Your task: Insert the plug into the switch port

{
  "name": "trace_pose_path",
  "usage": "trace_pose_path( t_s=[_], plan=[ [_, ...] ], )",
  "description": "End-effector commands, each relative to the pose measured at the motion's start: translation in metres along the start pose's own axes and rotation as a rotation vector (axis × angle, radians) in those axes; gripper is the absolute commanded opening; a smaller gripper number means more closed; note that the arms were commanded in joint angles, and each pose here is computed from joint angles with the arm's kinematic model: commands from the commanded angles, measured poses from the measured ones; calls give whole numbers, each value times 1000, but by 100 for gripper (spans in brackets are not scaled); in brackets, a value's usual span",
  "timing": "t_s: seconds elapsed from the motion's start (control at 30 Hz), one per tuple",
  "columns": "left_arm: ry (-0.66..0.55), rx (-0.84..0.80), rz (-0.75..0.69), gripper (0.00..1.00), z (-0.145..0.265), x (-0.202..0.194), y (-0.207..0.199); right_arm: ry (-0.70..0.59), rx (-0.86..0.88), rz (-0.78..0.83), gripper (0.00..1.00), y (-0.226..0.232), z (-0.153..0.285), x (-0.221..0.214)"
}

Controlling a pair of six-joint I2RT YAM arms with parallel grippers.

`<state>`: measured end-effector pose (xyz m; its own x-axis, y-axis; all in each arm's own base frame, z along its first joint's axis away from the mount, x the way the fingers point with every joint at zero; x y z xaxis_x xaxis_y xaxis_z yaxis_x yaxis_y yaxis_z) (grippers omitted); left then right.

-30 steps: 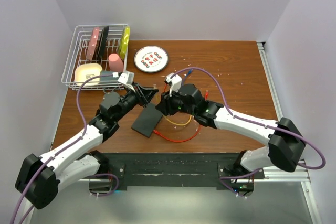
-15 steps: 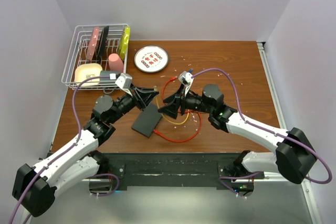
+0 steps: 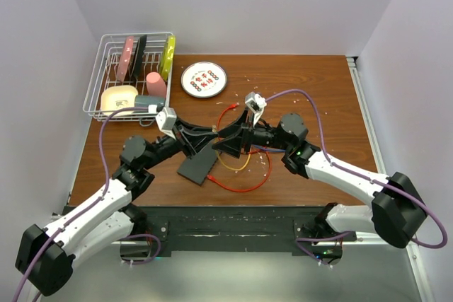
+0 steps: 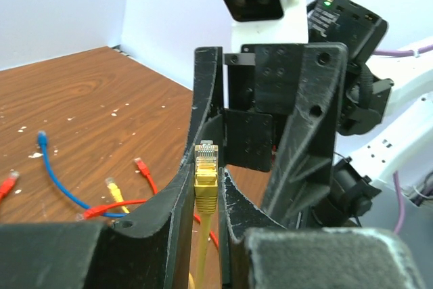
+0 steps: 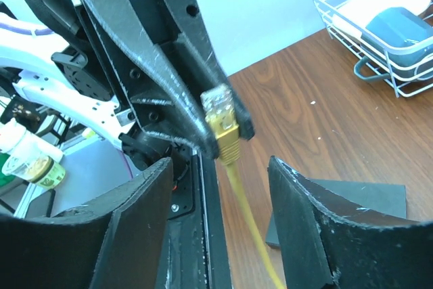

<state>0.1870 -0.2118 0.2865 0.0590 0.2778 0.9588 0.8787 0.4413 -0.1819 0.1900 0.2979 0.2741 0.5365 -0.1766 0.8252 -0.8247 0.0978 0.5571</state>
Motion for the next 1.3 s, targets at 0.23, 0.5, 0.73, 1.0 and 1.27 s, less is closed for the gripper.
trace_pose_path(
  t_s=[0.23, 0.5, 0.73, 1.0, 1.27],
  plan=[
    [-105, -159, -19, 0, 5, 22, -26, -75, 49, 69, 53, 18, 11, 13],
    [-134, -260, -14, 0, 7, 27, -40, -73, 87, 82, 48, 25, 13, 13],
    [-136, -282, -2, 0, 6, 27, -41, -80, 147, 89, 46, 34, 15, 14],
    [-135, -278, 1, 0, 5, 27, -40, -88, 212, 82, 28, 44, 18, 14],
    [-141, -286, 10, 0, 3, 27, -40, -73, 257, 84, 21, 49, 17, 13]
  ],
)
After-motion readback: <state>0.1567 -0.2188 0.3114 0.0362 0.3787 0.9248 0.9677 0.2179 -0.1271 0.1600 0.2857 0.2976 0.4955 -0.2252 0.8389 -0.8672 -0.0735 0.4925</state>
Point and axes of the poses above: each gripper's point midway between its finger pads, its own z axis back along the fingers, its own y axis along the line the jaws close on, x = y × z, the point moved 5 cm from there along z, back along the fingers, and after that the axes turned 8 degrees about -z, right-handed, at the moved point
